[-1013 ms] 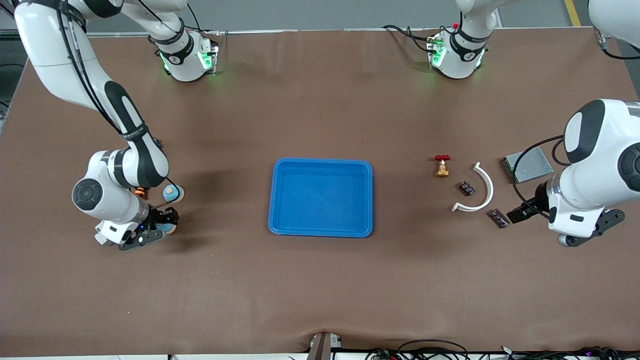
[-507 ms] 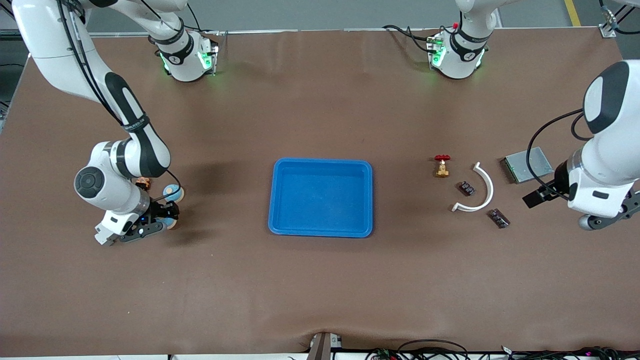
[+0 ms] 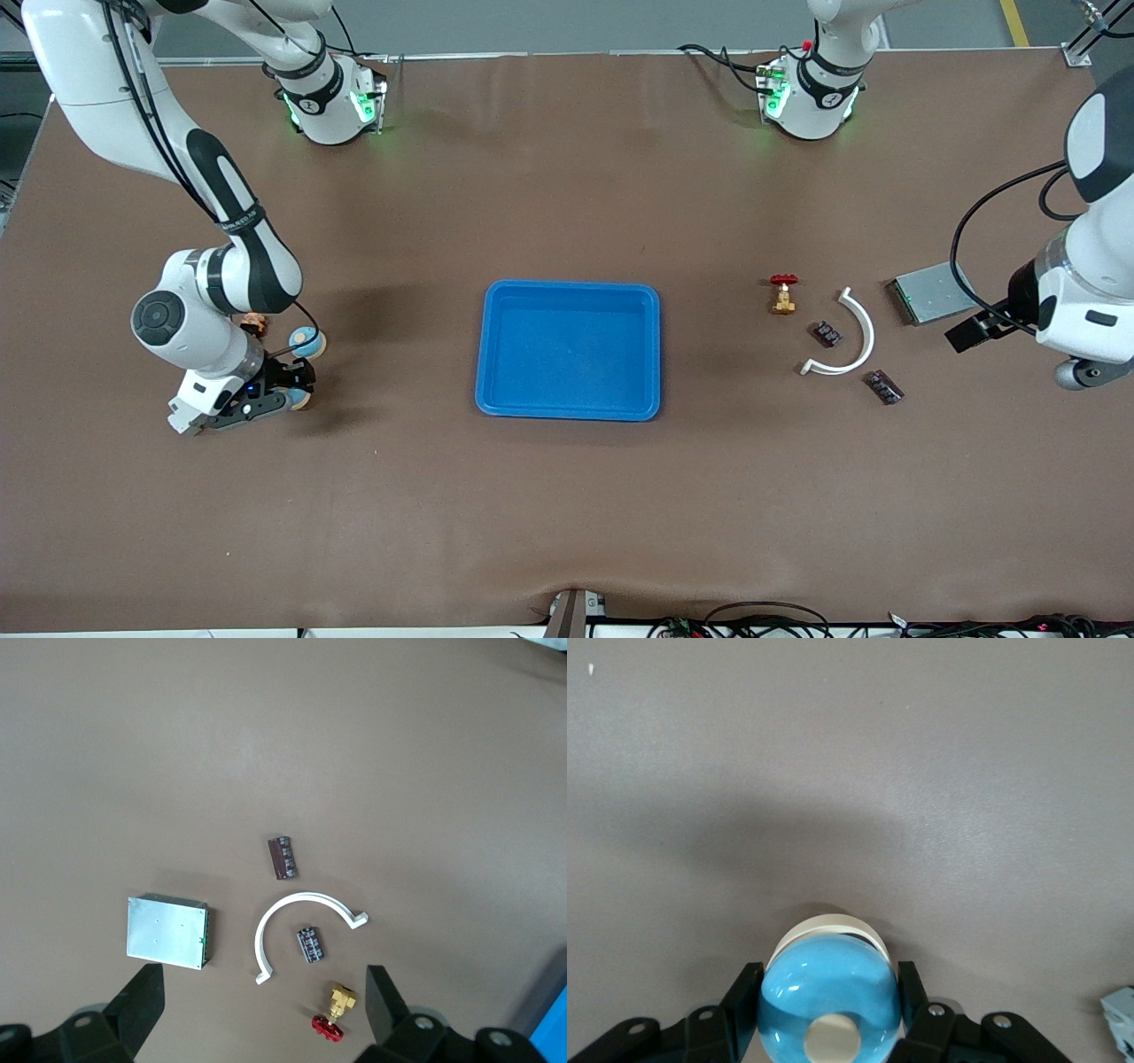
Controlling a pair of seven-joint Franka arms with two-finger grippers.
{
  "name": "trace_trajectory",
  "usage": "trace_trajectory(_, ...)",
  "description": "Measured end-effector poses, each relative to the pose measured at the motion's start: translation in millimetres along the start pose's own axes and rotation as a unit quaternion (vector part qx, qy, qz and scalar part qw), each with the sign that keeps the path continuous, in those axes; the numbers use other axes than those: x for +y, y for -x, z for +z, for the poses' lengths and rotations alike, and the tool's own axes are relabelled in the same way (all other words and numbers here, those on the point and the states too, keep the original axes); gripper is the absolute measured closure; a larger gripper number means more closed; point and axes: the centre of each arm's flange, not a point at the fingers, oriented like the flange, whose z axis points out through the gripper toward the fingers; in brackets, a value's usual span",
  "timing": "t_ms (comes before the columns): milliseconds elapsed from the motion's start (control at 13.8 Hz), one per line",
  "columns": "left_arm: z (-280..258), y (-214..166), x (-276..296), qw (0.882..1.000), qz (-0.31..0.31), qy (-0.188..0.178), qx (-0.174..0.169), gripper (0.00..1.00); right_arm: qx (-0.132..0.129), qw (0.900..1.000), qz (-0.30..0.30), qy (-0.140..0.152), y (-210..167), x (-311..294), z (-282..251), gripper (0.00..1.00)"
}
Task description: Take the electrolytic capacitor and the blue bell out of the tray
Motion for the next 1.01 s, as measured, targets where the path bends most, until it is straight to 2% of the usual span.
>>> trace_trajectory(507,-2,-2,2,1.0,0.008,0.007,0.0,0.0,0.012,1.0,0.004,0.003,3,6,20,0.34)
trace_trajectory(868,-15,-1,-1,0.999,0.007,0.032,-0.012,0.0,0.013,1.0,0.004,0.003,2,6,20,0.34)
trace_trajectory(941,-19,0,-2,0.999,0.008,0.031,-0.012,0.0,0.011,1.0,0.004,0.002,3,5,21,0.29)
trace_trajectory(1013,-23,2,-3,0.999,0.014,0.029,-0.013,0.0,0.008,1.0,0.004,0.001,4,5,24,0.19)
